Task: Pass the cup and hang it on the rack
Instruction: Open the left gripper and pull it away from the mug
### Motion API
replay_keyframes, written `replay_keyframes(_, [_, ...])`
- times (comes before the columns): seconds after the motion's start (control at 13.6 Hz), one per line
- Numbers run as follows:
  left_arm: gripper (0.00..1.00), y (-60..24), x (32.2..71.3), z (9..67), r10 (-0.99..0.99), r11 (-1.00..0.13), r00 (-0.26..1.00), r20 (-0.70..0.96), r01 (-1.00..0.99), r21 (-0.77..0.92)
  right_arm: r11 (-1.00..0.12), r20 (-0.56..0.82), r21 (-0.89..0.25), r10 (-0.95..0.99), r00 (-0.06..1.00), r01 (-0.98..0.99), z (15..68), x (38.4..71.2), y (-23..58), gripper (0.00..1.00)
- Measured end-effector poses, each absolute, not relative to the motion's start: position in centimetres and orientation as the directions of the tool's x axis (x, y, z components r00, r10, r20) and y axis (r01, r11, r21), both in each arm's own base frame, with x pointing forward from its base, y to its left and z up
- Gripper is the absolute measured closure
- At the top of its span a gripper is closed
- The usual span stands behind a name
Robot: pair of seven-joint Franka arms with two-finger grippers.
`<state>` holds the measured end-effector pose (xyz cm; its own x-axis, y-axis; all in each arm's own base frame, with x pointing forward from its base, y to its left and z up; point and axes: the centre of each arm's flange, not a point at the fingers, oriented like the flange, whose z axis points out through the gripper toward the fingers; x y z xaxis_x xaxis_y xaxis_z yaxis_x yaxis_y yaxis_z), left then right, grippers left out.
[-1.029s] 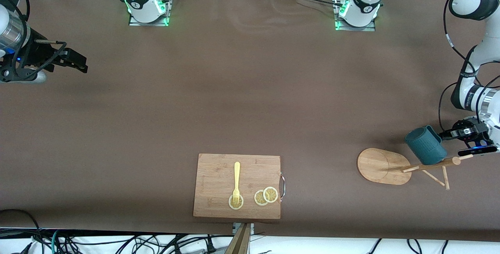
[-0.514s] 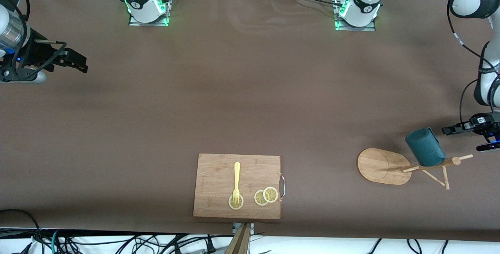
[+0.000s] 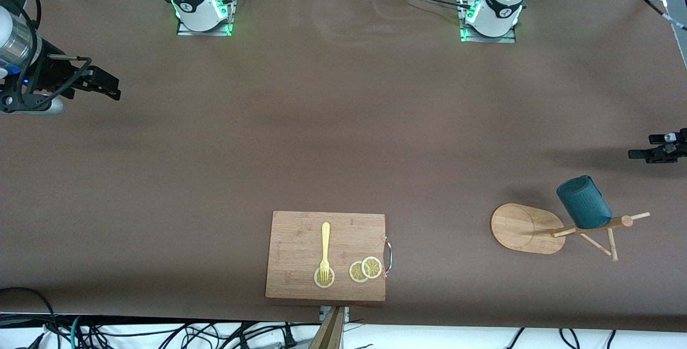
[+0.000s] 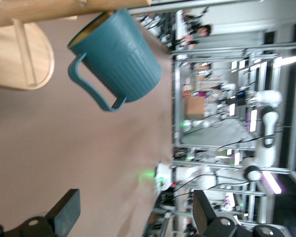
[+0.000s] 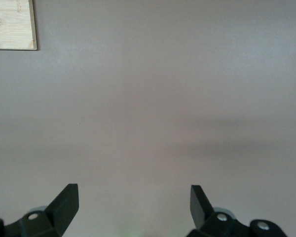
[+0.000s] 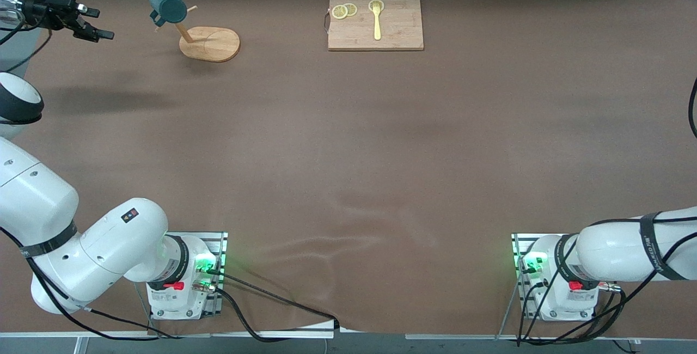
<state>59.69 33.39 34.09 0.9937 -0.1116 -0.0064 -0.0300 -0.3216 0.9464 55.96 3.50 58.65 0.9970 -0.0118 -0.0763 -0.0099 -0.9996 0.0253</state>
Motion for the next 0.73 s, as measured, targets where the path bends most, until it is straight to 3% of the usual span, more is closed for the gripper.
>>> replay_keyframes(0.37, [0.00,25.1,63.1,42.4,-0.280,-0.643,0.959,-0.044,-0.153,0.751,-1.000,-0.077,0.025,-0.012,0.997,-0.010,58.6,56.0,3.5,0.00])
replay_keyframes(0.73, [0.00,13.7,65.1,49.0,-0.455,-0.794,0.882,-0.125,-0.338,0.506,-1.000,-0.077,0.025,-0.011,0.997,-0.009,58.7,56.0,3.5,0.00])
